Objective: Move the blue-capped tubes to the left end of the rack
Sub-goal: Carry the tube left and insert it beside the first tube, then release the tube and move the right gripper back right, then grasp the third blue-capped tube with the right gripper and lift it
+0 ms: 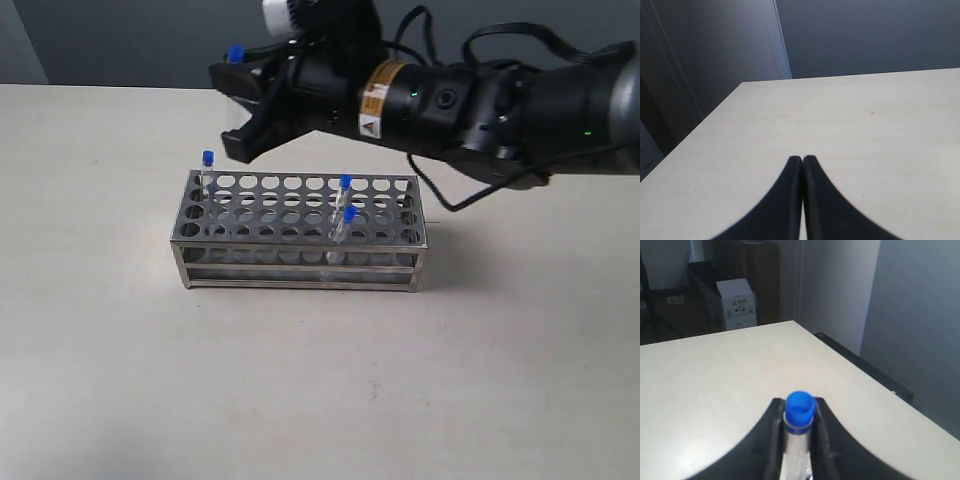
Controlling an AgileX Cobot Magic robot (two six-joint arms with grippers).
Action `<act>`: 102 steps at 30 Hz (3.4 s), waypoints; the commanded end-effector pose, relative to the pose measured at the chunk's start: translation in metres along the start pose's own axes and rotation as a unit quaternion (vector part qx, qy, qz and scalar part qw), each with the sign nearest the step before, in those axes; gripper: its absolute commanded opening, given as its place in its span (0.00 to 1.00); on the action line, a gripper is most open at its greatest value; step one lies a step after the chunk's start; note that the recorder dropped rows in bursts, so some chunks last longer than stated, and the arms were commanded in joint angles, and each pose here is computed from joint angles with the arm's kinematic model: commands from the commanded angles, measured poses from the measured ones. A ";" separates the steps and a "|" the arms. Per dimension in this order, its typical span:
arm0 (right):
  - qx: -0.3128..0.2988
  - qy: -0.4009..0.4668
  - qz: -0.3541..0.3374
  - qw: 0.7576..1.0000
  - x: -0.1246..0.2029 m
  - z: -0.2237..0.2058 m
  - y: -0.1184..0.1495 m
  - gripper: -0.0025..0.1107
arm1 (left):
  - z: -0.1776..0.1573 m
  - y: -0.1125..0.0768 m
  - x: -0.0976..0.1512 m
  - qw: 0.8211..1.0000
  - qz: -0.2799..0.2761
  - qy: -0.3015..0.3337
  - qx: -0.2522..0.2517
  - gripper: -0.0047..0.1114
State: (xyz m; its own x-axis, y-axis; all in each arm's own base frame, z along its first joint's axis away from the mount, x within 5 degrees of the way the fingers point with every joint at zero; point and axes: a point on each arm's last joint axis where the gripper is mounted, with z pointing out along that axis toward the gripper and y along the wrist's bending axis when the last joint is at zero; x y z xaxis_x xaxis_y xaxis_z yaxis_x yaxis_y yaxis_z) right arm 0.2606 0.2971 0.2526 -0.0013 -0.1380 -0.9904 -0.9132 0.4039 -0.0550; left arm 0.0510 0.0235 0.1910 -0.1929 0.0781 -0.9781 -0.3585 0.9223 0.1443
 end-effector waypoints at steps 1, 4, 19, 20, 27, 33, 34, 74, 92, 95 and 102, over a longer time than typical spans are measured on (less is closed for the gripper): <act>-0.014 0.023 -0.005 1.000 0.013 0.026 0.005 0.02 | -0.001 0.000 -0.002 1.000 -0.001 -0.006 0.001 0.05; -0.026 0.031 0.000 0.999 0.022 0.040 0.009 0.02 | -0.001 0.000 -0.002 1.000 -0.001 -0.006 0.001 0.05; -0.041 0.067 -0.004 0.997 0.058 0.074 0.007 0.02 | -0.001 0.000 -0.002 1.000 -0.001 -0.006 0.001 0.05; -0.038 0.075 -0.003 0.996 0.062 0.075 0.007 0.02 | -0.001 0.000 -0.002 1.000 -0.001 -0.006 0.001 0.05; -0.037 0.102 0.004 0.994 0.084 0.080 0.007 0.02 | -0.001 0.000 -0.002 1.000 -0.001 -0.006 0.001 0.05; -0.036 0.117 0.014 0.992 0.099 0.082 0.007 0.02 | -0.001 0.000 -0.002 1.000 -0.001 -0.006 0.001 0.05; -0.035 0.117 0.020 0.992 0.100 0.083 0.007 0.02 | -0.001 0.000 -0.002 1.000 -0.001 -0.006 0.001 0.05; 0.123 0.107 0.043 0.986 0.042 -0.079 -0.064 0.38 | -0.001 0.000 -0.002 1.000 -0.001 -0.006 0.001 0.05; -0.031 0.149 0.120 0.981 0.082 -0.100 -0.022 0.38 | -0.001 0.000 -0.002 1.000 -0.001 -0.006 0.001 0.05; -0.019 0.152 0.104 0.983 0.083 -0.101 -0.024 0.38 | -0.001 0.000 -0.002 1.000 -0.001 -0.006 0.001 0.05; 0.014 0.124 0.083 0.989 0.080 -0.099 -0.032 0.38 | -0.001 0.000 -0.002 1.000 -0.001 -0.006 0.001 0.05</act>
State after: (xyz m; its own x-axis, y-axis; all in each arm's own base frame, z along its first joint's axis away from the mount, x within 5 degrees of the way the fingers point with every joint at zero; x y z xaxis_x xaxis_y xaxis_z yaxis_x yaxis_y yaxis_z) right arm 0.2475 0.1851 0.1879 -0.2636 -0.2922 -0.9193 -0.8854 0.4515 0.1104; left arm 0.0510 0.0235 0.1910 -0.1929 0.0781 -0.9781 -0.3585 0.9223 0.1443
